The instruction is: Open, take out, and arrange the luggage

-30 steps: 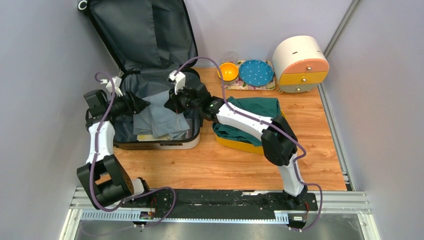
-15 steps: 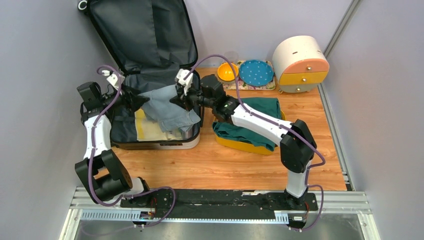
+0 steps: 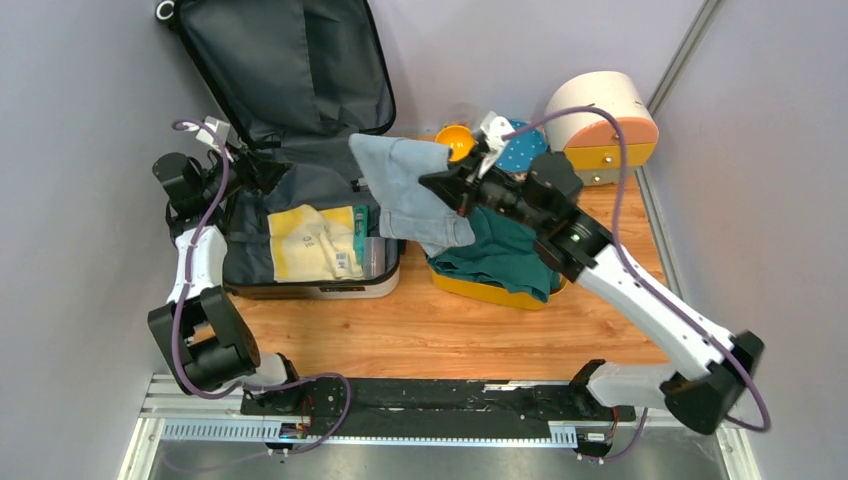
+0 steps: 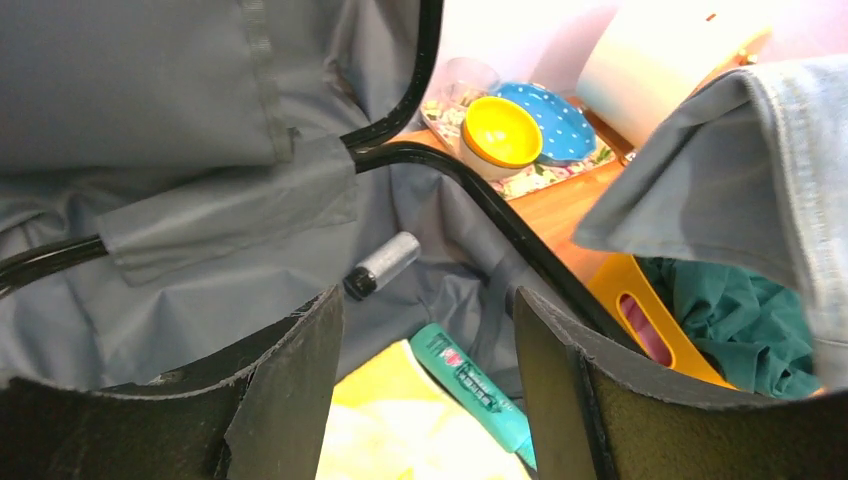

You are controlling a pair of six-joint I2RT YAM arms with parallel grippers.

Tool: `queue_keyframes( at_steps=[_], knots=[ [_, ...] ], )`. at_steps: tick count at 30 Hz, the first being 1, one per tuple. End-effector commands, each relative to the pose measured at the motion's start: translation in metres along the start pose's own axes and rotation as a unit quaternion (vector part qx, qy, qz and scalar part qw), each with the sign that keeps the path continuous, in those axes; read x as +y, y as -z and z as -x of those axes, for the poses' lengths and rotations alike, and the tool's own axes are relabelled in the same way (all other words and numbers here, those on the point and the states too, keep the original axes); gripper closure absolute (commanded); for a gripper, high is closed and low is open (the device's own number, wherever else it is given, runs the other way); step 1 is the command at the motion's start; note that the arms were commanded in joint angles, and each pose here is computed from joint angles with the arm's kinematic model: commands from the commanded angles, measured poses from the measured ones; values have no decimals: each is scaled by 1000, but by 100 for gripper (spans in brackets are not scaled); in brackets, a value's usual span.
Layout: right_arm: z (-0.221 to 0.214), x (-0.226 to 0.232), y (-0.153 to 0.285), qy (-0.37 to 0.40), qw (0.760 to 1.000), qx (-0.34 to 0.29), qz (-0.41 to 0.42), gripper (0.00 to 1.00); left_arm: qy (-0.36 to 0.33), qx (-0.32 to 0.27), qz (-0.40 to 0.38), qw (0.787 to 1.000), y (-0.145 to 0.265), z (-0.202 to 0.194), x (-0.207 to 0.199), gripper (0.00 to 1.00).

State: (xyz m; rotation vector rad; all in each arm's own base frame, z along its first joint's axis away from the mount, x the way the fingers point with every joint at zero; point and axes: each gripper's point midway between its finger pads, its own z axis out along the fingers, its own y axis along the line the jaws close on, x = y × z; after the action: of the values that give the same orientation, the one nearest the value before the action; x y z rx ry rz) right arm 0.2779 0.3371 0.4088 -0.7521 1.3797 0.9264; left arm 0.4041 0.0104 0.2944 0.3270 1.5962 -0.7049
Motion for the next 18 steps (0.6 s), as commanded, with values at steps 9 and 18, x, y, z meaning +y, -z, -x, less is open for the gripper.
queue_keyframes(
  at_steps=[9, 18],
  knots=[
    [-3, 1, 107, -124, 986, 21, -110, 100, -8, 48, -62, 997, -35, -35, -79, 29],
    [-85, -107, 162, -176, 940, 110, -272, 100, -1, 84, -83, 993, -39, -50, -110, 29]
  ],
)
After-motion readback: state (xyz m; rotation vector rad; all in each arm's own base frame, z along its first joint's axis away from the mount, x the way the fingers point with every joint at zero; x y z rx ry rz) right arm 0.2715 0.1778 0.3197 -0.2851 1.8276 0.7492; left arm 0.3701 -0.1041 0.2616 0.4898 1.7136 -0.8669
